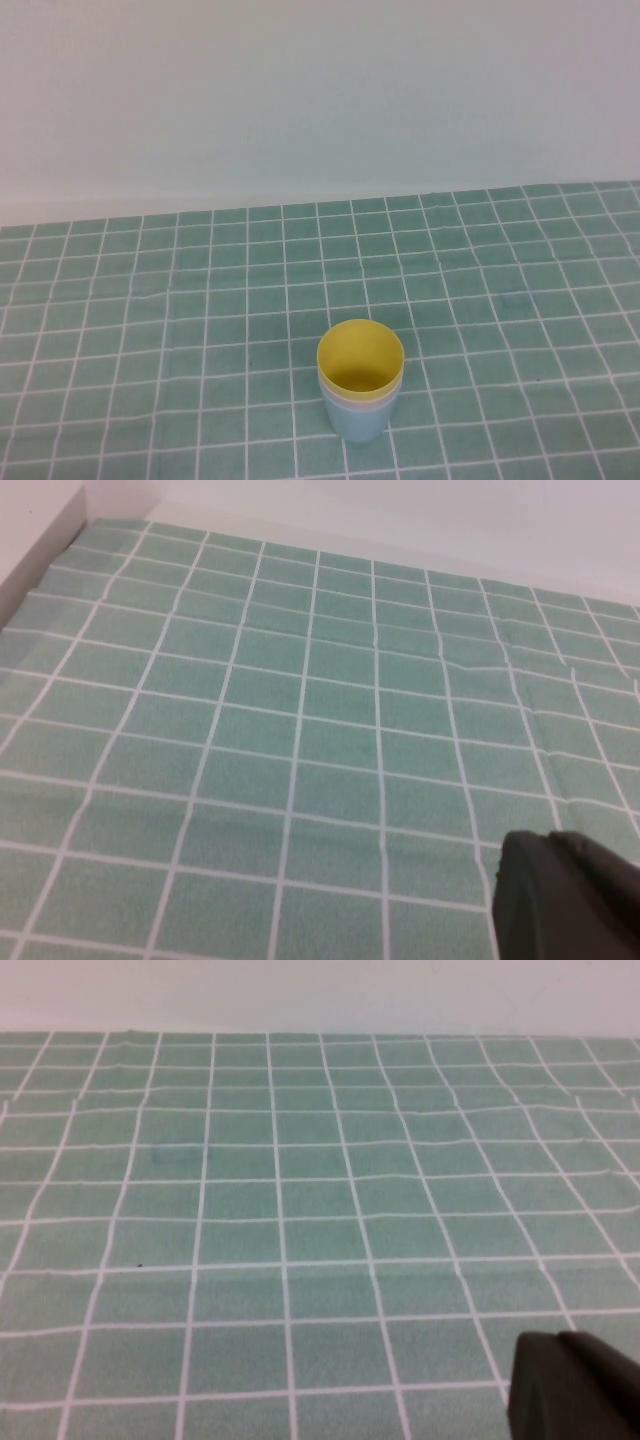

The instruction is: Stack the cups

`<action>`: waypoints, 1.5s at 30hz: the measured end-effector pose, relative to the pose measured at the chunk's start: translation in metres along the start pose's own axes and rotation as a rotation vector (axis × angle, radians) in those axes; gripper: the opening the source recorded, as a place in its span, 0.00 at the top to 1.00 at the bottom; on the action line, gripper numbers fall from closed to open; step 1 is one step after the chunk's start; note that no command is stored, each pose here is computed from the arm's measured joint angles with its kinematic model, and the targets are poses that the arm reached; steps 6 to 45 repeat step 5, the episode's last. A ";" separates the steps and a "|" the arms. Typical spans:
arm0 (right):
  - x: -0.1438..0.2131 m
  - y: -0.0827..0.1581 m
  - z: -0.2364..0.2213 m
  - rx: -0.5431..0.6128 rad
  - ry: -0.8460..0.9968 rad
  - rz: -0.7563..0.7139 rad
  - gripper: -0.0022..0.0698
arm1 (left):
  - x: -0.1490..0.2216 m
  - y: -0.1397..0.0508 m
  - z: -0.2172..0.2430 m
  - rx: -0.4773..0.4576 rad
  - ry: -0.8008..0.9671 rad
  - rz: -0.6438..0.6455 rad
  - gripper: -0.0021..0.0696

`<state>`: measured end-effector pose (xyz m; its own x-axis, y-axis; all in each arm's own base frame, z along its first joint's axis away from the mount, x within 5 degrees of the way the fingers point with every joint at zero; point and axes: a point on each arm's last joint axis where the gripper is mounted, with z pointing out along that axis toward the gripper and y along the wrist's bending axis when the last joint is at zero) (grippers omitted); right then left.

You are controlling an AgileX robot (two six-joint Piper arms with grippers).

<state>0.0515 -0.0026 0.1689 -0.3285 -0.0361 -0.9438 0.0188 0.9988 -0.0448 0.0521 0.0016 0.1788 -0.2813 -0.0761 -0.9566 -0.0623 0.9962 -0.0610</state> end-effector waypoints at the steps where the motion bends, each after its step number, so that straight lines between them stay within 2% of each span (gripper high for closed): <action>1: 0.000 0.000 0.000 0.000 0.000 0.000 0.97 | 0.000 0.000 0.000 0.000 0.000 0.000 0.97; 45: 0.000 0.000 0.000 0.000 0.000 0.000 0.97 | 0.000 0.000 0.000 0.000 -0.001 0.000 0.97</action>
